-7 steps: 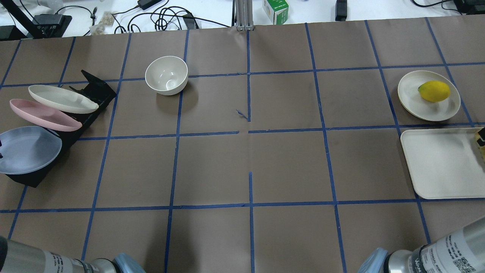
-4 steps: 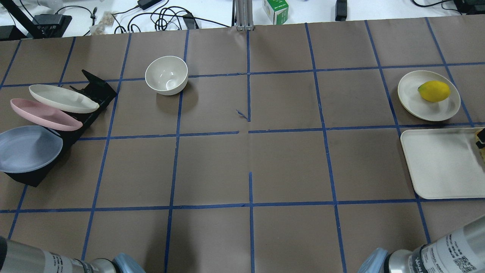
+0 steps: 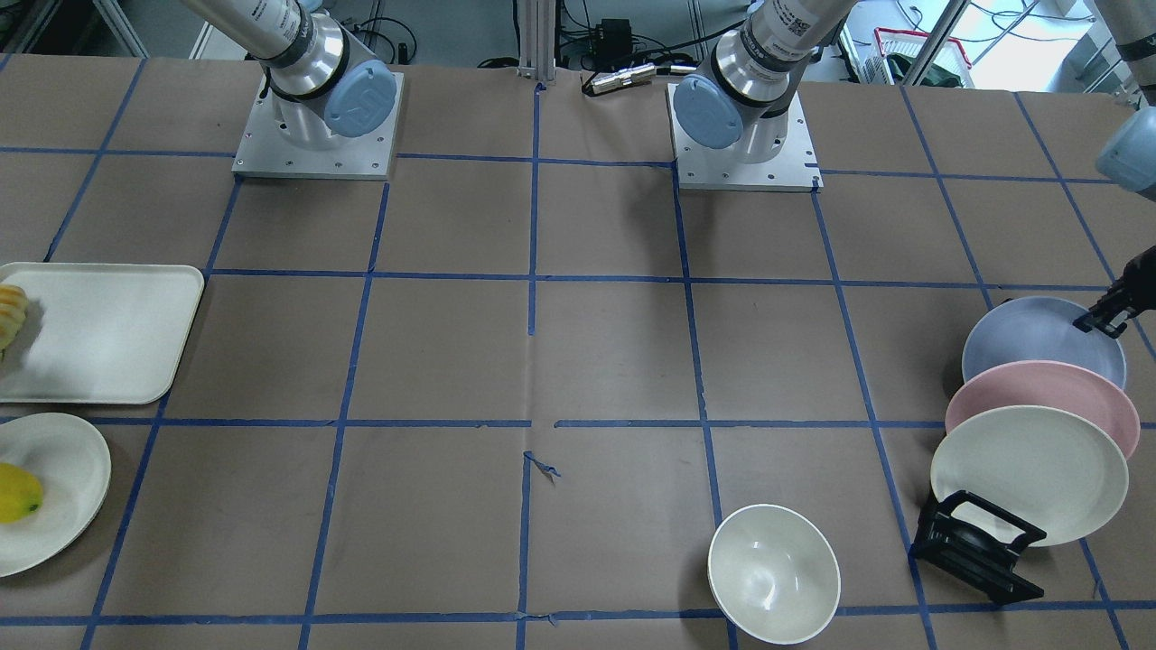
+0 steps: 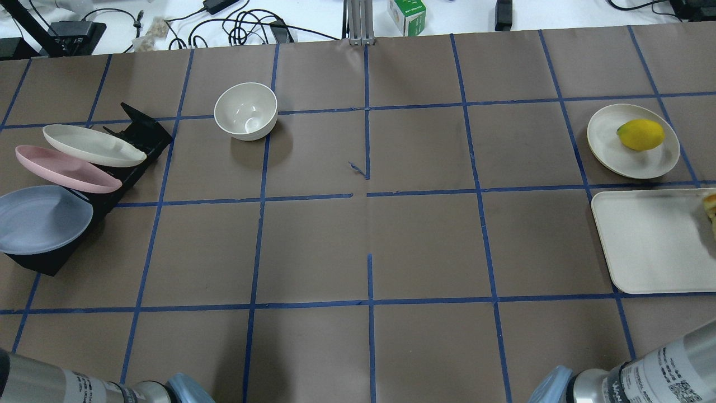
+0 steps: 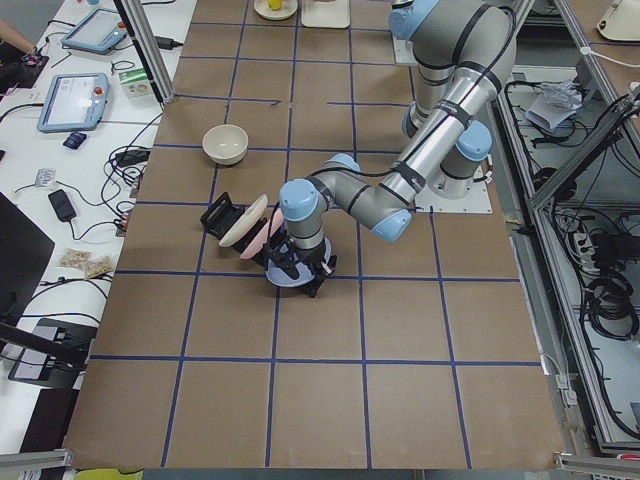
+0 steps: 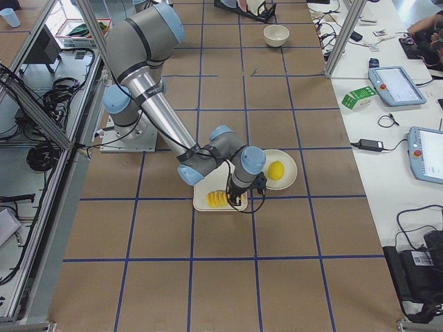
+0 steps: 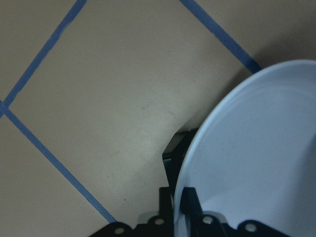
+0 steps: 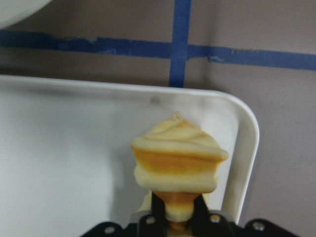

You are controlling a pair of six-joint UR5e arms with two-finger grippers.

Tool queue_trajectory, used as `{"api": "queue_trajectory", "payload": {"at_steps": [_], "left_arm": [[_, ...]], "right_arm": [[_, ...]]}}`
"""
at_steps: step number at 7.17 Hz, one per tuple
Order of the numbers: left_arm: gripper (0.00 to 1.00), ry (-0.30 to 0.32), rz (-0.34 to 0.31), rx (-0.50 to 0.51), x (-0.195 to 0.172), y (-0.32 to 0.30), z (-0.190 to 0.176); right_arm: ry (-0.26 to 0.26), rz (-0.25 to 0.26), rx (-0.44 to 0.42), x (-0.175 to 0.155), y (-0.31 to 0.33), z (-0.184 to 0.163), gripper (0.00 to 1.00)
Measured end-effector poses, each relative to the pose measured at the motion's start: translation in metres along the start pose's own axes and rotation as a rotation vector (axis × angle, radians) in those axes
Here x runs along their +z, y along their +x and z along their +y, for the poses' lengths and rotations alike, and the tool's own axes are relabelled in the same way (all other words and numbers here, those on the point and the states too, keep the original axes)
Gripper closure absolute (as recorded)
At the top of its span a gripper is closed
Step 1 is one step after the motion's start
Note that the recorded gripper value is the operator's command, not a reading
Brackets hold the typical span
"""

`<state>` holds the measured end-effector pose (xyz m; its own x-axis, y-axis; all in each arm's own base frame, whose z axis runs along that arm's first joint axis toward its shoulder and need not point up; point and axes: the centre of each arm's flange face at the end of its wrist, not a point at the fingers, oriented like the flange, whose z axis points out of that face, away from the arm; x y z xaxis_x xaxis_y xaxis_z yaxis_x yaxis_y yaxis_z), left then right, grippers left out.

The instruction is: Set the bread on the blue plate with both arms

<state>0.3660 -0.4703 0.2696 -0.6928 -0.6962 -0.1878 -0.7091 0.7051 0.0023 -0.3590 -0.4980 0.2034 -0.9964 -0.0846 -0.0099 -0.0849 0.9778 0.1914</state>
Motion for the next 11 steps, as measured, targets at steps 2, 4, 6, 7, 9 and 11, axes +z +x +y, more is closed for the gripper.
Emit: {"api": "queue_trajectory", "payload": {"at_steps": [2, 4, 6, 7, 9, 11], "left_arm": [[1.0, -0.031, 0.001, 0.004, -0.016, -0.004, 0.0], [1.0, -0.073, 0.003, 0.01, -0.036, -0.01, -0.001], [1.0, -0.139, -0.018, 0.013, -0.06, -0.022, 0.011], [1.0, -0.208, -0.038, 0.017, -0.076, -0.034, 0.024], [1.0, -0.404, -0.064, 0.031, -0.116, -0.044, 0.077], [1.0, -0.493, 0.017, 0.027, -0.15, -0.019, 0.129]], "right_arm": [[0.01, 0.005, -0.003, -0.041, -0.013, 0.009, 1.0], [0.023, 0.02, -0.019, -0.085, -0.047, 0.008, 1.0], [0.021, 0.029, 0.025, -0.138, -0.105, 0.0, 1.0], [0.016, 0.026, 0.044, -0.162, -0.137, -0.005, 1.0], [0.005, 0.002, 0.066, -0.193, -0.191, -0.018, 1.0], [-0.001, -0.042, 0.097, -0.211, -0.233, -0.029, 1.0]]}}
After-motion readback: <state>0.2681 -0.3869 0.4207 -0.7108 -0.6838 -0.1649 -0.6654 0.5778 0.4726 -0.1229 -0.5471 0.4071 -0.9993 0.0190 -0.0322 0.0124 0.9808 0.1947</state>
